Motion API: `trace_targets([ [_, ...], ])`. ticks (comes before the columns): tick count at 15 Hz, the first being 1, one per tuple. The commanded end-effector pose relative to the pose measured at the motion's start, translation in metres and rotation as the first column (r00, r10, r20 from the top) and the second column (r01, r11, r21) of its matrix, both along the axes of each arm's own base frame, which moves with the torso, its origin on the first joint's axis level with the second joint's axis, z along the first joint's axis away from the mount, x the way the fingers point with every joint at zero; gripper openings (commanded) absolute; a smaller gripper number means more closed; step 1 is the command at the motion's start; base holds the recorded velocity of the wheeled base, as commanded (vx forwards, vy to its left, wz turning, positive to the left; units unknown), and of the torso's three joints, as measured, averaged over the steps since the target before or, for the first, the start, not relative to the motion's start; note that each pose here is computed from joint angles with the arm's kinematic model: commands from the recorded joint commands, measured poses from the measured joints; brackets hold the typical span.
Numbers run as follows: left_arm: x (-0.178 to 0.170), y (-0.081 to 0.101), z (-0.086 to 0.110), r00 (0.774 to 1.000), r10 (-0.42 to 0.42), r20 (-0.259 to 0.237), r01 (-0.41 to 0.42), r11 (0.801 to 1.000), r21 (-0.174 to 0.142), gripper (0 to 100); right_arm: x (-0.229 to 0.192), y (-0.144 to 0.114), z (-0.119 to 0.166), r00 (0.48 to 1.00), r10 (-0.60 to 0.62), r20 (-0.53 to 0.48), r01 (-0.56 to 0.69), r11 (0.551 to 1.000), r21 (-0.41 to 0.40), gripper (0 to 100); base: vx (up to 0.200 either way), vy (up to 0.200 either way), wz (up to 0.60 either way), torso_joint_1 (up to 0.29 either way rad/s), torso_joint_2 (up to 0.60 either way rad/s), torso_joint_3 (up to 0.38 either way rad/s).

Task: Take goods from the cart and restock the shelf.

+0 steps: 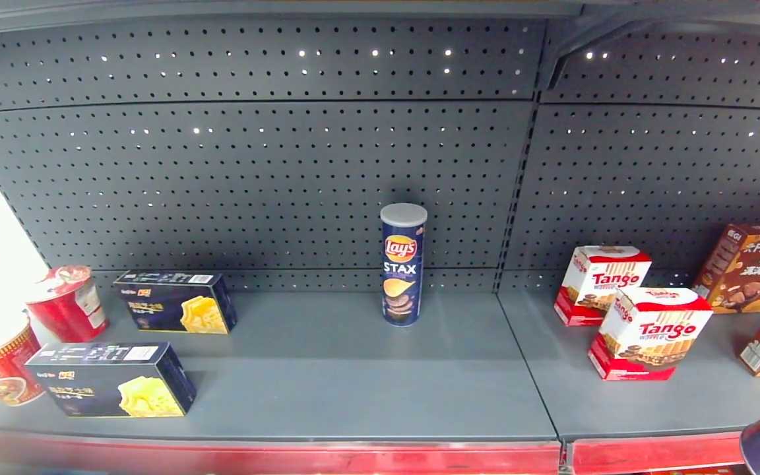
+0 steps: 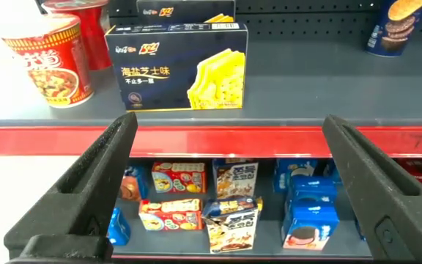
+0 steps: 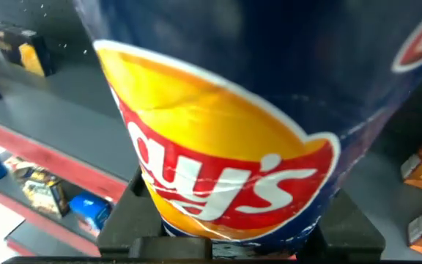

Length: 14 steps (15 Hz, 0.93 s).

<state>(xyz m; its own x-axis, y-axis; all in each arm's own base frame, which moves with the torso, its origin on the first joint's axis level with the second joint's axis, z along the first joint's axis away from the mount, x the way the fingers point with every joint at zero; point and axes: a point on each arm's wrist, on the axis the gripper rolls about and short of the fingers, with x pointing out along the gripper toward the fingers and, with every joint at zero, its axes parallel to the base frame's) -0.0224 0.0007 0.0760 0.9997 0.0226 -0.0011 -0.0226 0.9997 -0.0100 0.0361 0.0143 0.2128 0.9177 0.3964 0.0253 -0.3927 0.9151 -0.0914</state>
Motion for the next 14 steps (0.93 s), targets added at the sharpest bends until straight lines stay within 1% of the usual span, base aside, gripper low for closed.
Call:
trace_targets([
  [1, 0.0, 0.0, 0.0, 1.0, 0.0, 0.0, 0.0, 1.0, 0.001, 100, 0.005, 0.002, -0.001, 1.0, 0.009, -0.024, -0.01, 1.0, -0.008, 0, 0.0, 0.0, 0.0, 0.0, 0.0, 0.0],
  [2, 0.0, 0.0, 0.0, 1.0, -0.007, -0.001, 0.007, 1.0, 0.007, 100, 0.006, 0.003, -0.002, 0.999, 0.008, -0.044, -0.008, 1.0, -0.015, 0, 0.0, 0.0, 0.0, 0.0, 0.0, 0.0],
  [6, 0.0, 0.0, 0.0, 1.0, -0.013, -0.002, 0.013, 1.0, 0.007, 100, 0.008, 0.003, 0.004, 0.995, 0.0, -0.097, -0.004, 0.999, -0.035, 0, 0.0, 0.0, 0.0, 0.0, 0.0, 0.0],
  [7, 0.0, 0.0, 0.0, 1.0, -0.021, -0.011, 0.021, 1.0, 0.004, 100, 0.006, 0.002, -0.001, 0.993, -0.01, -0.119, 0.005, 0.999, -0.043, 0, 0.0, 0.0, 0.0, 0.0, 0.0, 0.0],
  [8, 0.001, 0.0, 0.0, 0.999, 0.011, -0.034, -0.011, 1.0, -0.007, 100, 0.006, 0.002, -0.004, 0.992, -0.013, -0.127, 0.007, 0.999, -0.048, 0, 0.0, 0.0, 0.0, 0.0, 0.0, 0.0],
  [9, 0.001, 0.0, 0.003, 0.999, 0.046, -0.028, -0.047, 0.999, -0.007, 100, 0.007, 0.002, -0.009, 0.99, -0.012, -0.14, 0.005, 0.999, -0.054, 0, 0.0, 0.0, 0.0, 0.0, 0.0, 0.0],
  [10, -0.001, 0.0, 0.012, 0.999, 0.037, -0.002, -0.037, 0.999, -0.002, 100, 0.007, 0.002, -0.008, 0.991, -0.012, -0.137, 0.004, 0.998, -0.058, 0, 0.0, 0.0, 0.0, 0.0, 0.0, 0.0],
  [11, 0.002, -0.001, 0.052, 0.997, -0.069, -0.021, 0.069, 0.998, 0.004, 100, 0.007, 0.002, -0.006, 0.992, -0.012, -0.122, 0.002, 0.997, -0.08, 0, 0.0, 0.0, 0.0, 0.0, 0.0, 0.0],
  [12, 0.01, -0.002, 0.082, 0.987, -0.16, -0.025, 0.16, 0.987, 0.016, 100, 0.007, 0.002, -0.007, 0.993, -0.015, -0.121, 0.005, 0.997, -0.08, 0, 0.0, 0.0, 0.0, 0.0, 0.0, 0.0],
  [13, 0.018, -0.004, 0.11, 0.968, -0.25, -0.024, 0.251, 0.967, 0.044, 100, 0.006, 0.002, -0.007, 0.993, -0.015, -0.119, 0.005, 0.997, -0.081, 0, 0.0, 0.0, 0.0, 0.0, 0.0, 0.0],
  [14, 0.027, -0.006, 0.132, 0.943, -0.332, -0.025, 0.333, 0.94, 0.072, 100, 0.006, 0.002, -0.006, 0.993, -0.015, -0.116, 0.006, 0.997, -0.08, 0, 0.0, 0.0, 0.0, 0.0, 0.0, 0.0],
])
